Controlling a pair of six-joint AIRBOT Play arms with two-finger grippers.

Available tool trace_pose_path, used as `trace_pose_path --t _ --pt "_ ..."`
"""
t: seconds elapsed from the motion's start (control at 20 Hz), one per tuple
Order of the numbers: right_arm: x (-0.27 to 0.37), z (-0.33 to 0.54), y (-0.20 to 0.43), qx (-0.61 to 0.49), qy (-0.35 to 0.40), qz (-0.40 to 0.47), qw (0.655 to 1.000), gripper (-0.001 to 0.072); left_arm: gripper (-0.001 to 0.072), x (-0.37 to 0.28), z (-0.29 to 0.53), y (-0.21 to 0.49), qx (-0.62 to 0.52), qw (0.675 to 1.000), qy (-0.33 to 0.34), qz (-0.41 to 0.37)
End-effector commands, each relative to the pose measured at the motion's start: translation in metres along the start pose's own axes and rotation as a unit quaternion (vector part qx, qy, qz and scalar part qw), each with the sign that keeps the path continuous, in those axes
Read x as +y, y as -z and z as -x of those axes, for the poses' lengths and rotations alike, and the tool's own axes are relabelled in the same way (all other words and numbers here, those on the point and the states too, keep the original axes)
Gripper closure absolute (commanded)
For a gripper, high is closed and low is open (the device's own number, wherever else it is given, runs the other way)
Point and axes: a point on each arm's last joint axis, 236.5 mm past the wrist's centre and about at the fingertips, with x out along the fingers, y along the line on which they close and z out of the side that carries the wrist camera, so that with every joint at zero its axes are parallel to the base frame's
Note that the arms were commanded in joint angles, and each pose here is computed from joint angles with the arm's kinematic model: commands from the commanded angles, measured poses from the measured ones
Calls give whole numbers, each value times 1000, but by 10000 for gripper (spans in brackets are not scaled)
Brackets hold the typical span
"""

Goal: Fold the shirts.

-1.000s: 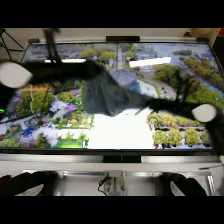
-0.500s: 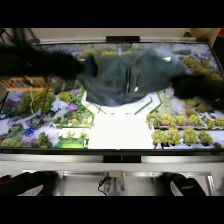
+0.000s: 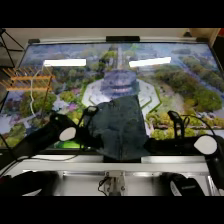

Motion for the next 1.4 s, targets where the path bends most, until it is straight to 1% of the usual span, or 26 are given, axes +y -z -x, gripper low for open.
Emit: trace_pose_path --t 0.0,0.05,0.15,0.25,0.3,0.35,0.4,0.45,0.5,0.65,0.7,0.8,0.9,1.0,1.05,1.1,1.25,1.3,1.35 --pt "45 7 37 60 -97 12 993 52 -1 -32 12 55 60 997 56 5" --pt "48 15 35 57 -95 23 994 51 -1 -29 25 58 48 997 57 -1" --pt "50 40 4 -6 -62 58 996 52 -1 -1 59 46 -7 999 31 13" --pt "45 81 -65 -149 -1 83 985 57 0 51 93 16 -91 994 -14 67" --pt "40 102 -104 -217 28 80 972 101 1 83 106 -3 -129 985 -38 105" --pt "39 114 -136 -259 41 80 962 103 1 107 112 -20 -155 979 -46 120" --pt "37 112 -168 -275 44 75 957 101 2 132 114 -40 -177 972 -47 145" --pt "31 98 -194 -265 50 72 960 100 4 153 111 -58 -194 964 -38 177" --pt "20 73 -220 -238 60 68 967 100 43 172 105 -77 -208 957 -24 203" --pt "-8 -7 -283 -144 62 53 986 100 44 204 69 -119 -217 938 37 267" --pt "-13 -30 -298 -118 48 36 991 99 44 208 51 -128 -208 937 53 277" --pt "-17 -63 -324 -82 -12 -16 996 92 44 212 18 -143 -196 936 68 283" --pt "-25 -80 -345 -77 -62 -63 993 92 44 212 -9 -160 -193 941 72 269" --pt "-39 -94 -347 -69 -59 -76 993 93 44 214 -31 -174 -189 943 68 267" --pt "-48 -101 -344 -60 -48 -75 994 92 71 215 -41 -180 -185 943 69 270" --pt "-53 -108 -341 -53 -42 -72 995 92 117 213 -49 -185 -178 941 78 277" --pt "-56 -121 -336 -41 -33 -56 997 92 117 208 -64 -195 -166 939 92 286" --pt "-55 -123 -336 -41 -31 -51 997 92 131 209 -67 -195 -163 940 92 286" --pt "-52 -128 -334 -37 -31 -45 998 93 174 209 -69 -194 -159 940 92 287"
